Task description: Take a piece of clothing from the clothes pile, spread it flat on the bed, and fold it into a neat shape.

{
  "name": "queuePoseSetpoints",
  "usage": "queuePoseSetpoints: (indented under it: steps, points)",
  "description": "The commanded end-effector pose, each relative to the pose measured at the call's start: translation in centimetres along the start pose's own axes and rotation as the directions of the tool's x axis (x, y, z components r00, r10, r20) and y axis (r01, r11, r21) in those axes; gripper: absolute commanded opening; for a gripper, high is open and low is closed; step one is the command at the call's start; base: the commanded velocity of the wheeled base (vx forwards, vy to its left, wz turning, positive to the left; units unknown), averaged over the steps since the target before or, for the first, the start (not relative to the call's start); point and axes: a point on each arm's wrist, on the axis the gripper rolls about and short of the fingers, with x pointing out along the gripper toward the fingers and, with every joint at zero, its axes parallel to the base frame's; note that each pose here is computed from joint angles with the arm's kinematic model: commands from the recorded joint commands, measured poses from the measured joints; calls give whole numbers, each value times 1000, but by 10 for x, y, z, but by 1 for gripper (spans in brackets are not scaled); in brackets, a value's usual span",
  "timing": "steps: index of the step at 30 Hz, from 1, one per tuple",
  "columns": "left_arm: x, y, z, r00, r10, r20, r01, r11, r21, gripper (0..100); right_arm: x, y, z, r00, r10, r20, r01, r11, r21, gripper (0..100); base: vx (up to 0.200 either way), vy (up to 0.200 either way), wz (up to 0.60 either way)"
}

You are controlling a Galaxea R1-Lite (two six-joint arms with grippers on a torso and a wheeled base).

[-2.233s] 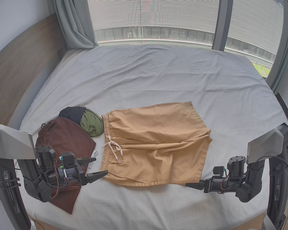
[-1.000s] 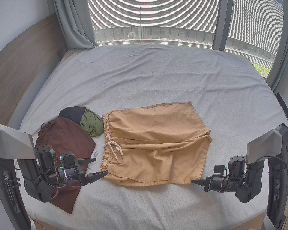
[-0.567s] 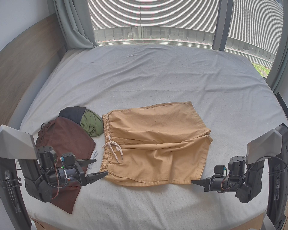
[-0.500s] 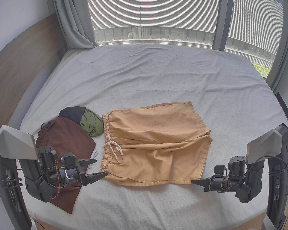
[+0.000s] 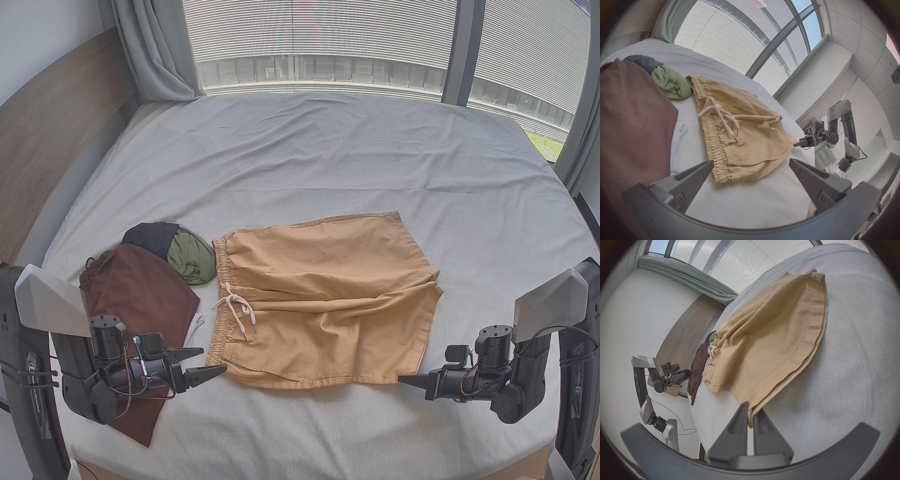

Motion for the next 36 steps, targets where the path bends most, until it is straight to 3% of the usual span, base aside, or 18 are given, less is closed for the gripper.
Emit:
queuePoseSetpoints:
  steps: [1,12,26,36]
  points:
    - [2,13,-11,1000,23,-17,-23,999,-40,100,0,0,0,1000,1,-1,-1,1000,-1,0,0,0,0]
    - [7,17,-12,1000,21,-14,-24,974,-227,100,1,0,0,1000,2,2,-2,1000,-3,0,0,0,0]
    - [28,20,-21,999,42,-33,-50,952,-302,100,1,-2,0,1000,-1,2,1,1000,-3,0,0,0,0]
    - [34,23,-21,997,71,-27,-75,949,-306,100,1,-2,0,1000,-1,2,1,1000,-6,0,0,0,0]
